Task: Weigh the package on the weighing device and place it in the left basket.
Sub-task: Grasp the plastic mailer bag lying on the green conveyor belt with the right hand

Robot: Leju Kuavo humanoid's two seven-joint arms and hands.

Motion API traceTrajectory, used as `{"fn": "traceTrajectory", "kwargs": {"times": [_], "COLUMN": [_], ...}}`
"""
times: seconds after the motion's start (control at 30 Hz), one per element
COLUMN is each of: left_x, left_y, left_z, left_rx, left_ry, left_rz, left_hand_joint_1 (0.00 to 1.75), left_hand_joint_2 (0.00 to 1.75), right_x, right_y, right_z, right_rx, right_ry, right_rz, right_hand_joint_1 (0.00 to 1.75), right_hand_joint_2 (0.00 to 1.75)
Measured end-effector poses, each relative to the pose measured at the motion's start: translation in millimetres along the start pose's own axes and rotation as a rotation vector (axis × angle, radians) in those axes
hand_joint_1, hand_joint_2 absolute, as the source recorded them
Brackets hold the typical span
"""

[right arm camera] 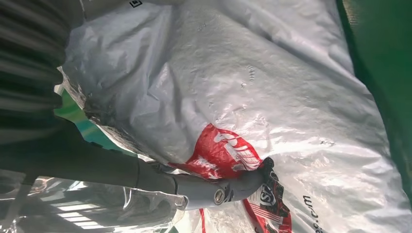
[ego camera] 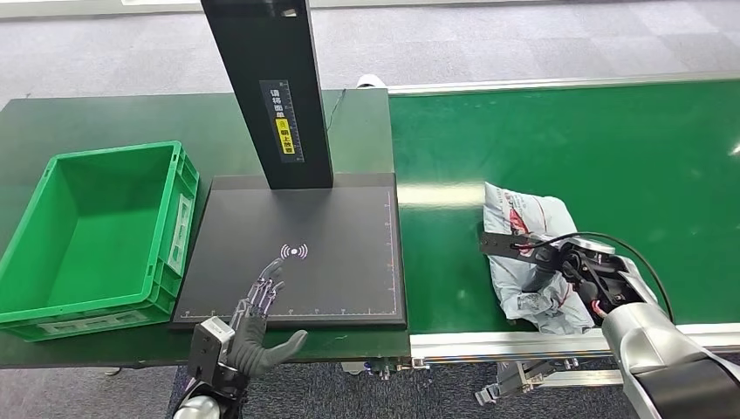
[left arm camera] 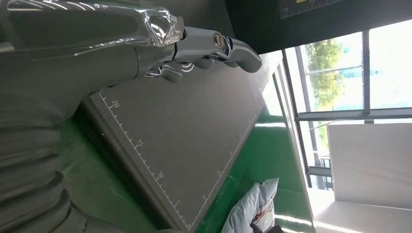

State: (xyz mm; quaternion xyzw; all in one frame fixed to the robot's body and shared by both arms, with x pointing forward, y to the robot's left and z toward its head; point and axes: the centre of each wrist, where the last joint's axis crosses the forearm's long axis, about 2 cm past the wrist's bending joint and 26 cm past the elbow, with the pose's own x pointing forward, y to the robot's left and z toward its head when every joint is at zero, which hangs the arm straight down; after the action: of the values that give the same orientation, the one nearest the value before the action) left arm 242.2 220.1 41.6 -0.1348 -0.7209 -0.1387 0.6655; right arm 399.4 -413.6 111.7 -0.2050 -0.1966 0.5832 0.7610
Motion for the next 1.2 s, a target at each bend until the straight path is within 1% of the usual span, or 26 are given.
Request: {"fn": "traceTrajectory", "kwargs": {"times": [0.37, 0.43, 0.47, 0.5, 0.53, 0.6, 0.63, 0.67, 0.73, 0.9, 1.2], "left_x": [1.2, 1.3, 1.3, 1.3, 1.3, 1.4, 1.4, 1.4, 1.6, 3.5, 5.0], "left_y": [-0.7, -0.8, -0.9, -1.0, -1.0, -1.0, -1.0, -0.9, -0.7, 0.4, -0.6], "left_z": [-2.1, -2.2, -2.2, -2.2, -2.2, -2.3, -2.4, -2.4, -2.3, -0.3, 4.9], "left_rx": [0.002, 0.0, -0.001, -0.002, -0.003, -0.003, -0.003, -0.004, -0.004, -0.001, 0.003], "left_ry": [-0.004, -0.003, -0.002, -0.002, -0.001, 0.0, 0.0, 0.0, -0.001, -0.007, -0.009], "left_rz": [0.006, 0.007, 0.007, 0.007, 0.006, 0.005, 0.005, 0.005, 0.004, 0.004, 0.004], "left_hand_joint_1": [0.0, 0.0, 0.0, 0.0, 0.0, 0.0, 0.0, 0.0, 0.0, 0.0, 0.0], "left_hand_joint_2": [1.75, 1.75, 1.75, 1.75, 1.75, 1.75, 1.75, 1.75, 1.75, 1.75, 1.75], "right_x": [-6.8, -9.6, -11.4, -13.3, -14.9, -16.6, -16.5, -16.0, -14.2, -9.6, -2.0], "right_y": [2.6, 4.6, 5.4, 6.3, 7.0, 8.3, 8.5, 8.2, 5.4, -1.0, 5.1], "right_z": [-0.4, -0.7, -0.8, -0.8, -0.7, -0.8, -0.8, -0.7, 0.4, 2.8, -0.3], "right_rx": [0.013, 0.02, 0.025, 0.031, 0.036, 0.044, 0.046, 0.047, 0.052, 0.064, 0.063], "right_ry": [0.01, 0.006, 0.001, -0.005, -0.011, -0.021, -0.024, -0.029, -0.044, -0.077, -0.099], "right_rz": [0.008, 0.007, 0.005, 0.002, -0.001, -0.001, 0.002, 0.006, 0.017, 0.039, 0.048], "right_hand_joint_1": [0.0, 0.04, 0.12, 0.24, 0.41, 1.13, 1.44, 1.69, 1.75, 1.75, 1.75], "right_hand_joint_2": [1.75, 1.75, 1.75, 1.75, 1.75, 1.75, 1.75, 1.75, 1.75, 1.75, 1.75]}}
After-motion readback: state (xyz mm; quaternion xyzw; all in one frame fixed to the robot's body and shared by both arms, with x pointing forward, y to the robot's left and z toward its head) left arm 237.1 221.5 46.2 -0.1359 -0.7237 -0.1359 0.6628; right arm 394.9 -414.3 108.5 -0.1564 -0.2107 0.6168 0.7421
